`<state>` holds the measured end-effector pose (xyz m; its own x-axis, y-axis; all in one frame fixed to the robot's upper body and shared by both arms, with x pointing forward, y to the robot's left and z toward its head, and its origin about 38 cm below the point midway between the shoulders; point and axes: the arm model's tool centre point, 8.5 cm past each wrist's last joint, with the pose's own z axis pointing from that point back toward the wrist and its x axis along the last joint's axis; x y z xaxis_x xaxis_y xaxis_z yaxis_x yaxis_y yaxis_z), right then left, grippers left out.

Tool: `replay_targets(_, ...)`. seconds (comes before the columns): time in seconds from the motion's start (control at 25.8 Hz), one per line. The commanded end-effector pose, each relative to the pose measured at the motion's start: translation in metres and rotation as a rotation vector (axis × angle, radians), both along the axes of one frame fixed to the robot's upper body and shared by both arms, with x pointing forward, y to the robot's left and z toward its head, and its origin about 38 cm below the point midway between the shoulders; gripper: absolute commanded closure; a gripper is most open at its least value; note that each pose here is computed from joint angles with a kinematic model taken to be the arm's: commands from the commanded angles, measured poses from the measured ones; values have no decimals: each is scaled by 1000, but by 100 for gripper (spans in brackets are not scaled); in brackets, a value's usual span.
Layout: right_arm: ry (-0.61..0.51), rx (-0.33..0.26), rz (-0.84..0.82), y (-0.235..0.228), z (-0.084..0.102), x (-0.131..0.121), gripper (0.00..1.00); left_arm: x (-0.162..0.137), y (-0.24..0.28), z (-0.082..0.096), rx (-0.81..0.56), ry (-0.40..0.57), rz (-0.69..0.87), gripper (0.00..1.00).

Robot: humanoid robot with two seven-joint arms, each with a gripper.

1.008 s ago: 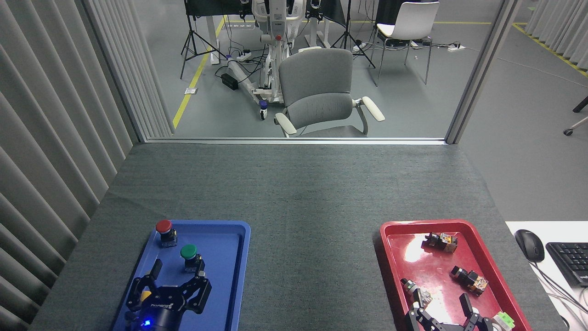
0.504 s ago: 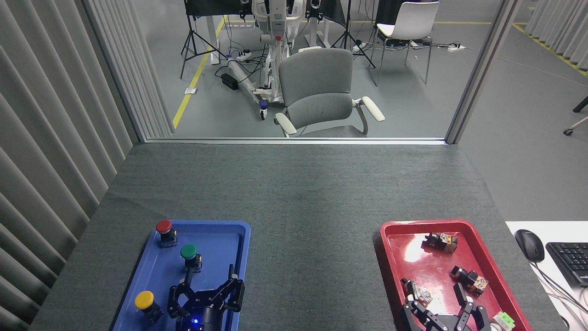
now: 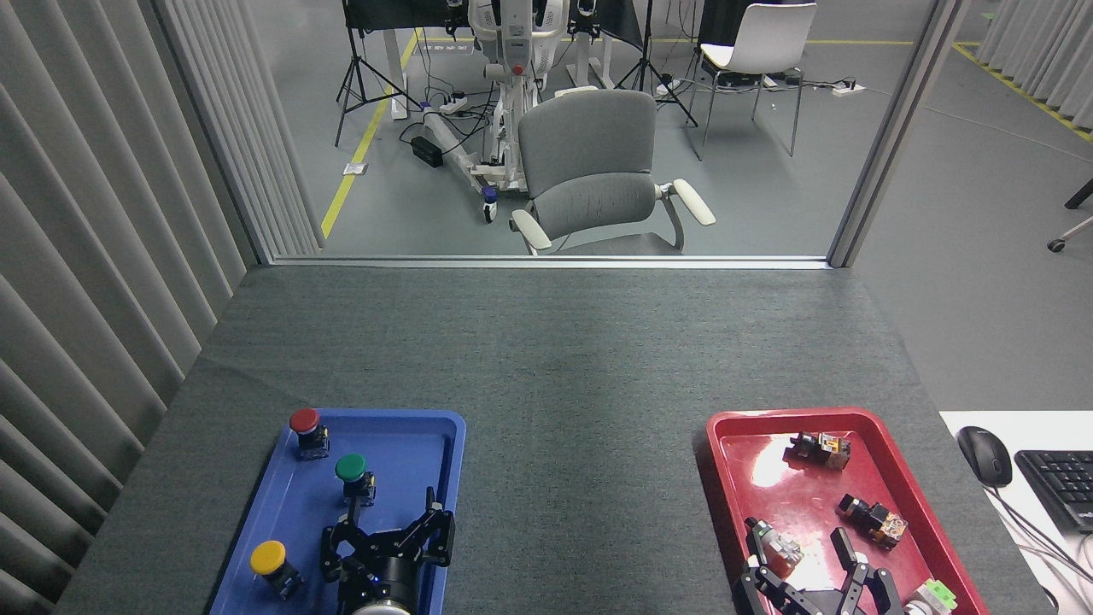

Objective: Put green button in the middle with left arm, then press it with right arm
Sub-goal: 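Close the left gripper around the green button and lift it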

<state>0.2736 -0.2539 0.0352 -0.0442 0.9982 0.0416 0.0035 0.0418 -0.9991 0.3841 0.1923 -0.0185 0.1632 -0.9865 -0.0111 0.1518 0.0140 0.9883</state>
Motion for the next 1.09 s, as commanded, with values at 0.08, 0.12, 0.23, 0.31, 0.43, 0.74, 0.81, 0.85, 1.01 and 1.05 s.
replay_targets(0.08, 8, -4, -23, 10, -1, -2, 1, 10, 9, -6, 15, 21, 38, 1)
replay_targets(0.12, 4, -4, -23, 12, 0, -2, 1, 11, 14, -6, 11, 18, 55, 1)
replay_targets(0.23, -7, -22, -11, 9, 4, -1, 1, 14, 23, -8, 2, 25, 90, 1)
replay_targets(0.31, -2, -30, -24, 9, 4, -1, 1, 16, 25, -10, 1, 33, 98, 1)
replay_targets(0.43, -2, -30, -36, 11, 4, -1, 1, 18, 27, -9, 0, 34, 101, 1)
replay_targets(0.74, -11, -22, -23, 14, 4, 3, 1, 24, 30, -14, 8, 48, 86, 5)
replay_targets(0.81, -10, -21, -5, 15, 4, 3, 1, 26, 30, -16, 13, 59, 91, 7)
replay_targets(0.85, -10, -25, -2, 14, 4, 3, 1, 26, 31, -17, 16, 61, 92, 8)
replay_targets(1.01, -9, -40, -8, 8, 5, 3, 1, 30, 34, -17, 27, 58, 98, 9)
replay_targets(1.05, -8, -38, -8, 9, 4, 3, 1, 31, 36, -17, 27, 60, 103, 9)
